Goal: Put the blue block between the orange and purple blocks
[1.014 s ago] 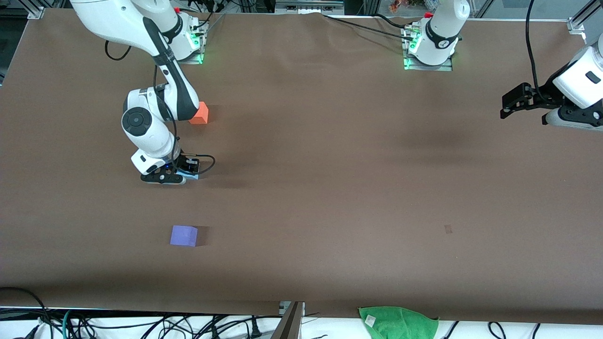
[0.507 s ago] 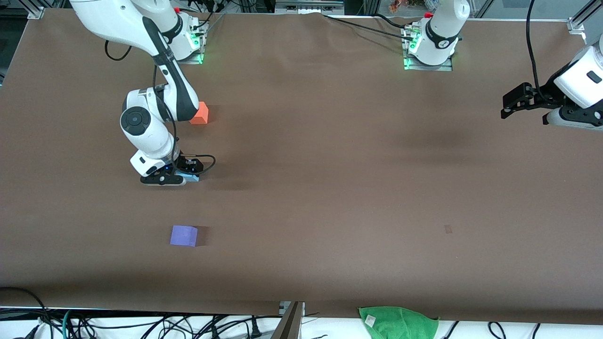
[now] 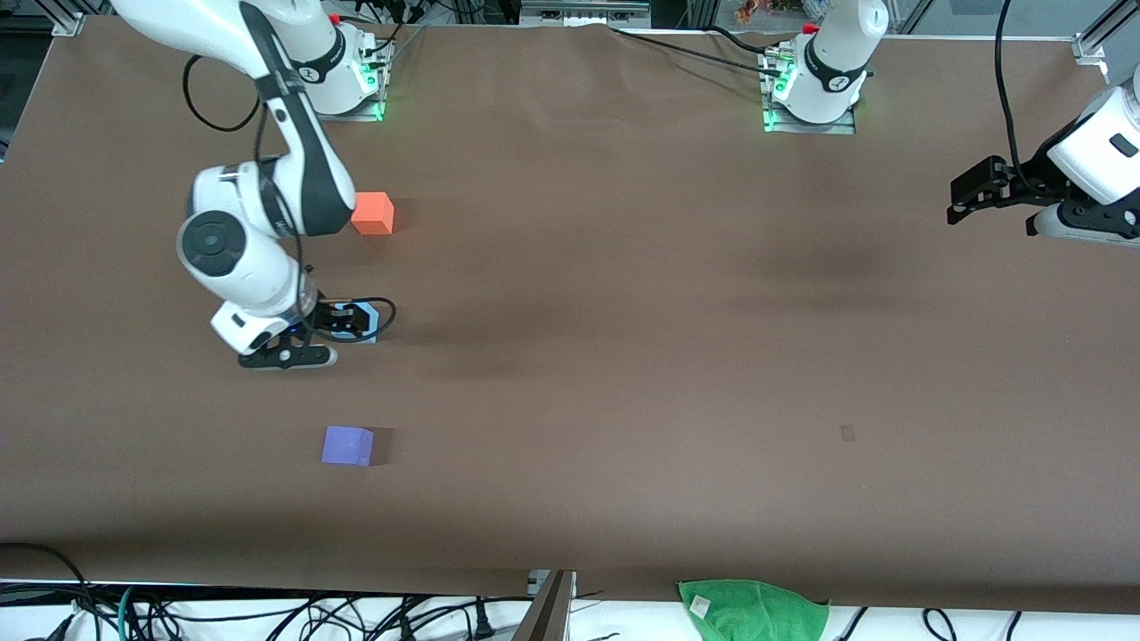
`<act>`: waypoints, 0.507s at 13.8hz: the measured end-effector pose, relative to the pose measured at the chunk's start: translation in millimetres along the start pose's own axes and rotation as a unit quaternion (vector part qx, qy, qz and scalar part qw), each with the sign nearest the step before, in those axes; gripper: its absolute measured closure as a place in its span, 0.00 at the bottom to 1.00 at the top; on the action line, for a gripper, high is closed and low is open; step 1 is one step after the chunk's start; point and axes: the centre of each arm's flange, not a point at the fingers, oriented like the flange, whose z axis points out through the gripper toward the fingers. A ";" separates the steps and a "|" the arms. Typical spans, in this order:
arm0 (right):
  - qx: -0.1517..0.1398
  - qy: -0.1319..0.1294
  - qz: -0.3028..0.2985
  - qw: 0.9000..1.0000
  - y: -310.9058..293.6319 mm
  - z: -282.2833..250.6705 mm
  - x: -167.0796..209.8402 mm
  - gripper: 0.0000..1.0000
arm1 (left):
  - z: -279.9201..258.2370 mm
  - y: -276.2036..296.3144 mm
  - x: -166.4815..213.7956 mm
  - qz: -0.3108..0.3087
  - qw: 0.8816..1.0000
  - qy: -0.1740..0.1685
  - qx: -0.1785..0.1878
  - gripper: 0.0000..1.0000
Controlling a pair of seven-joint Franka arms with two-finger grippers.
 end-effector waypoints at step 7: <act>0.001 -0.055 -0.030 0.998 39.4 -112.3 15.5 0.02 | -0.2 0.0 0.0 0.000 1.000 0.000 0.000 0.00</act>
